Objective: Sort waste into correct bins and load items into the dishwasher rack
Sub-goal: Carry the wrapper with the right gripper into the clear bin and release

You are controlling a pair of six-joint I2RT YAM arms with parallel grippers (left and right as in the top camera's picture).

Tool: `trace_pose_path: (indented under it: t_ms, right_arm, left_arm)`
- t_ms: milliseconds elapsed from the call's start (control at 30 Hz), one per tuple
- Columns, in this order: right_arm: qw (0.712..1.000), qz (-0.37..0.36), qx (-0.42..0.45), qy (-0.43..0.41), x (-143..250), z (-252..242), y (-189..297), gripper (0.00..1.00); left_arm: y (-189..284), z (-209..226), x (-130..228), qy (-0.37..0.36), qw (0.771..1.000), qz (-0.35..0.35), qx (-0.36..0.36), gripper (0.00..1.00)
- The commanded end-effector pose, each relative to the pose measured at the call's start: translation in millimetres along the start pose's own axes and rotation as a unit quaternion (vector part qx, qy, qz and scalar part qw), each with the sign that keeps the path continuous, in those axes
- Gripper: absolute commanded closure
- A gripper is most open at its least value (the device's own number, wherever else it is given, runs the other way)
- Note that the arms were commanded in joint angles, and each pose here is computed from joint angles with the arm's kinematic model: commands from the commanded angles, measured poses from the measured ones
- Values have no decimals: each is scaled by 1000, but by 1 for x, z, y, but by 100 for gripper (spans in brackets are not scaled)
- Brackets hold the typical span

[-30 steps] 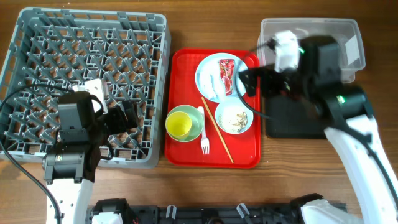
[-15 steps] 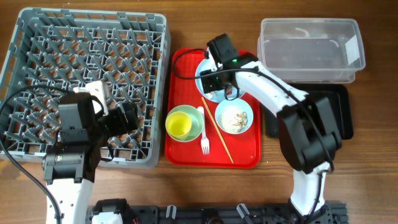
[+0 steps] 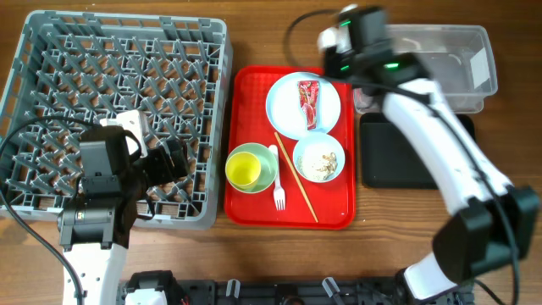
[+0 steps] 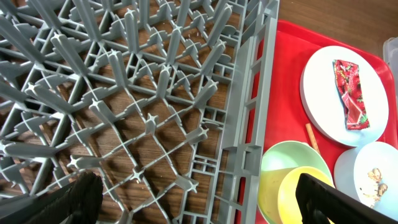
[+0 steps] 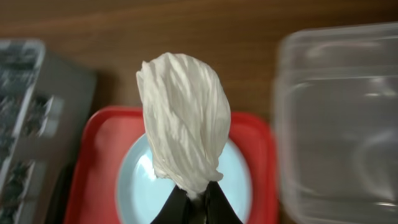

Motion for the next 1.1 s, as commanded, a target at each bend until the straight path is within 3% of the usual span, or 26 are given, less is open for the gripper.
trace_pose_path:
  t_ms: [0, 67, 133, 167, 267, 367, 500, 533, 700, 733, 800, 833, 867, 900, 1000, 1067]
  right_arm:
    - [996, 27, 67, -52, 10, -48, -9, 88]
    - [994, 28, 79, -70, 11, -66, -10, 75]
    - [996, 8, 30, -80, 5, -68, -10, 19]
    - [997, 3, 1, -80, 3, -63, -10, 0]
    - [992, -1, -99, -76, 0, -44, -10, 0]
    - [993, 30, -106, -37, 9, -12, -20, 0]
    - [992, 104, -59, 29, 40, 41, -66, 8]
    - [989, 134, -46, 33, 55, 52, -86, 15]
    - [976, 215, -6, -25, 98, 59, -135, 20]
    - [974, 224, -3, -28, 104, 58, -140, 26]
    - [971, 236, -3, -31, 109, 58, -144, 55]
    - [972, 234, -12, -31, 107, 60, -141, 77]
    - [973, 229, -15, -31, 103, 60, -137, 90]
    - [976, 215, -17, -33, 94, 58, -128, 96]
    - [990, 128, -13, -55, 48, 38, -74, 96]
    - [994, 46, 46, -87, 17, -3, -21, 96]
  left_arm:
    - [4, -4, -5, 0, 1000, -10, 5, 0]
    - [4, -4, -5, 0, 1000, -10, 5, 0]
    - [4, -4, -5, 0, 1000, -10, 5, 0]
    - [4, -4, -4, 0, 1000, -10, 5, 0]
    - [4, -4, -5, 0, 1000, -10, 5, 0]
    - [4, -4, -5, 0, 1000, -10, 5, 0]
    - [4, -4, -4, 0, 1000, -10, 5, 0]
    - [4, -4, -4, 1, 1000, -10, 5, 0]
    - [4, -3, -3, 1, 1000, -5, 3, 0]
    - [4, -3, -3, 1, 1000, -5, 3, 0]
    - [4, -3, -3, 1, 1000, -5, 3, 0]
    - [4, -3, -3, 1, 1000, -5, 3, 0]
    - [4, -3, -3, 1, 1000, -5, 3, 0]
    - [4, -3, -3, 1, 1000, -5, 3, 0]
    - [4, -3, -3, 1, 1000, -5, 3, 0]
    - [4, -3, -3, 1, 1000, -5, 3, 0]
Point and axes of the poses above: each gripper's point midway between its finger pads, its own y axis back along the fingers, its own z axis along the line the jaws close on, x = y × z, the point moved 9 cm from there along y, back along the fingers, and after that the axes turned 15 degrees about y, right-handed, at the moved point
